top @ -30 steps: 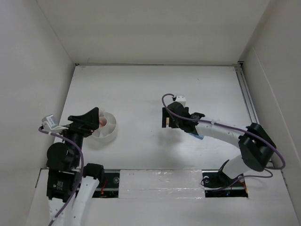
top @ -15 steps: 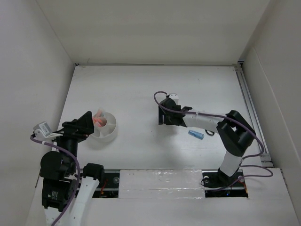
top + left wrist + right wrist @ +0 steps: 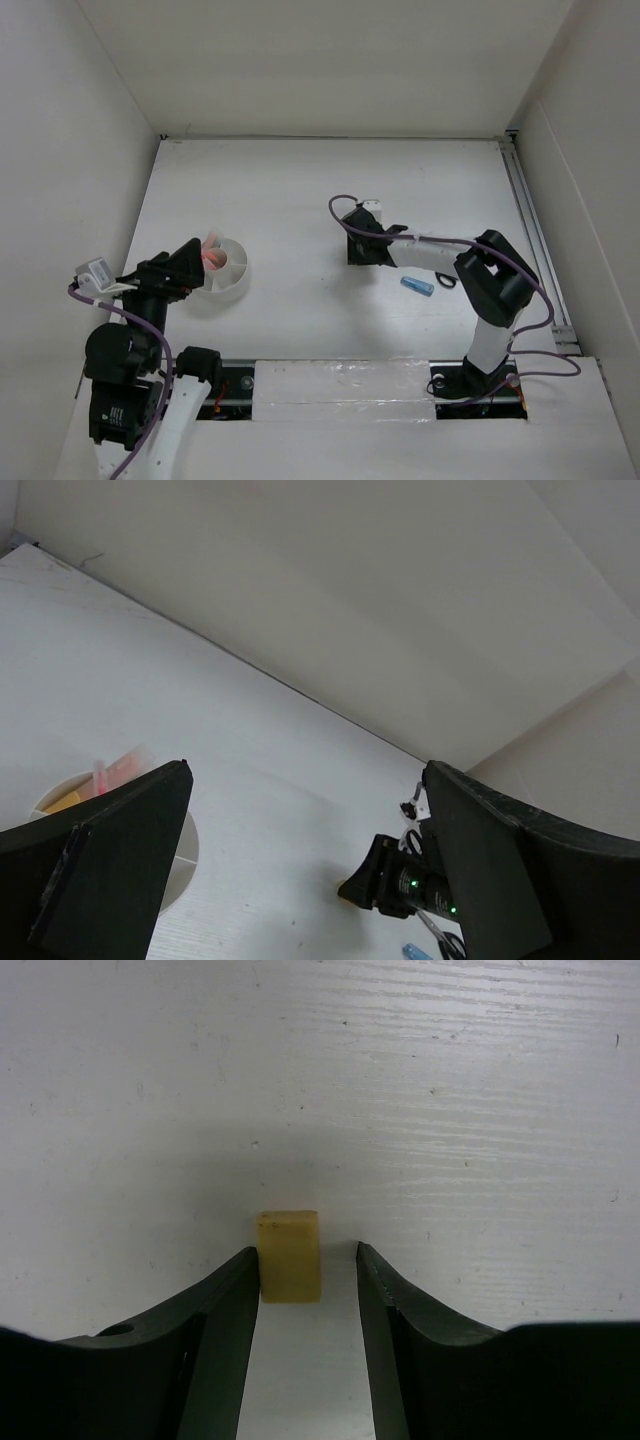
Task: Sort the stationery into containers
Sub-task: Pick up the stationery from the center of the board.
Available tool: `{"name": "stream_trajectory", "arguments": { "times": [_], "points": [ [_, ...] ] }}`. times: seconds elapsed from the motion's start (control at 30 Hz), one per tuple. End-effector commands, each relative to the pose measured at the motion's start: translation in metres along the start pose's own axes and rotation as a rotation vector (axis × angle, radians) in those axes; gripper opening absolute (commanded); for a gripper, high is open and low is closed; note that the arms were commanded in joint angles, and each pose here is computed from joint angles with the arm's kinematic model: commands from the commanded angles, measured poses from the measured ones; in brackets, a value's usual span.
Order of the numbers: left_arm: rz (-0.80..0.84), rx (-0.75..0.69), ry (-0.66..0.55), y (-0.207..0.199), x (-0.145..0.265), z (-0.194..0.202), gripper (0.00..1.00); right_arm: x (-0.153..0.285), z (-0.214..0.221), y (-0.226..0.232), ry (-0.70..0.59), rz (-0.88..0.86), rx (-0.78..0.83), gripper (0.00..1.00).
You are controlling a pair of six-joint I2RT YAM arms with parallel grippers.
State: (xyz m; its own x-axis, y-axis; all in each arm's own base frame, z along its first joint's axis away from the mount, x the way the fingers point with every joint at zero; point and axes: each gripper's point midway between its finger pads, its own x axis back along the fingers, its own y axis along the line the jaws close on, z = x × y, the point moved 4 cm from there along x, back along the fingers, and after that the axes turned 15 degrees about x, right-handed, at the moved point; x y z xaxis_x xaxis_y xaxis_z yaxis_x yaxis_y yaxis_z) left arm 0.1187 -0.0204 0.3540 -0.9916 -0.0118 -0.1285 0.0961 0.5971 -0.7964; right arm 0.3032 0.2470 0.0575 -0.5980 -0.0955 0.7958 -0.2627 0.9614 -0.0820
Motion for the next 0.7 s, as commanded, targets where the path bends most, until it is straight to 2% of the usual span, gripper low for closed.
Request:
{"name": "stream_trajectory", "arguments": {
  "times": [0.0,0.13,0.5,0.57,0.67],
  "points": [
    [0.068,-0.005,-0.022,-0.012,0.002,-0.006,1.0,-0.002,0.001,0.007,0.016,-0.013,0.019,0.49],
    [0.068,-0.015,-0.022,-0.011,0.002,-0.006,1.0,-0.006,0.015,0.007,0.055,0.006,0.044,0.49],
    [0.068,-0.015,-0.022,-0.011,0.002,-0.006,1.0,0.0,0.022,0.023,0.062,0.002,0.087,0.47],
    [0.068,-0.015,-0.022,-0.011,0.002,-0.006,1.0,0.0,0.022,0.024,0.062,0.002,0.078,0.43],
    [0.068,-0.015,-0.022,-0.011,0.002,-0.006,1.0,-0.003,0.024,0.022,0.066,0.014,0.081,0.41]
  ]
}}
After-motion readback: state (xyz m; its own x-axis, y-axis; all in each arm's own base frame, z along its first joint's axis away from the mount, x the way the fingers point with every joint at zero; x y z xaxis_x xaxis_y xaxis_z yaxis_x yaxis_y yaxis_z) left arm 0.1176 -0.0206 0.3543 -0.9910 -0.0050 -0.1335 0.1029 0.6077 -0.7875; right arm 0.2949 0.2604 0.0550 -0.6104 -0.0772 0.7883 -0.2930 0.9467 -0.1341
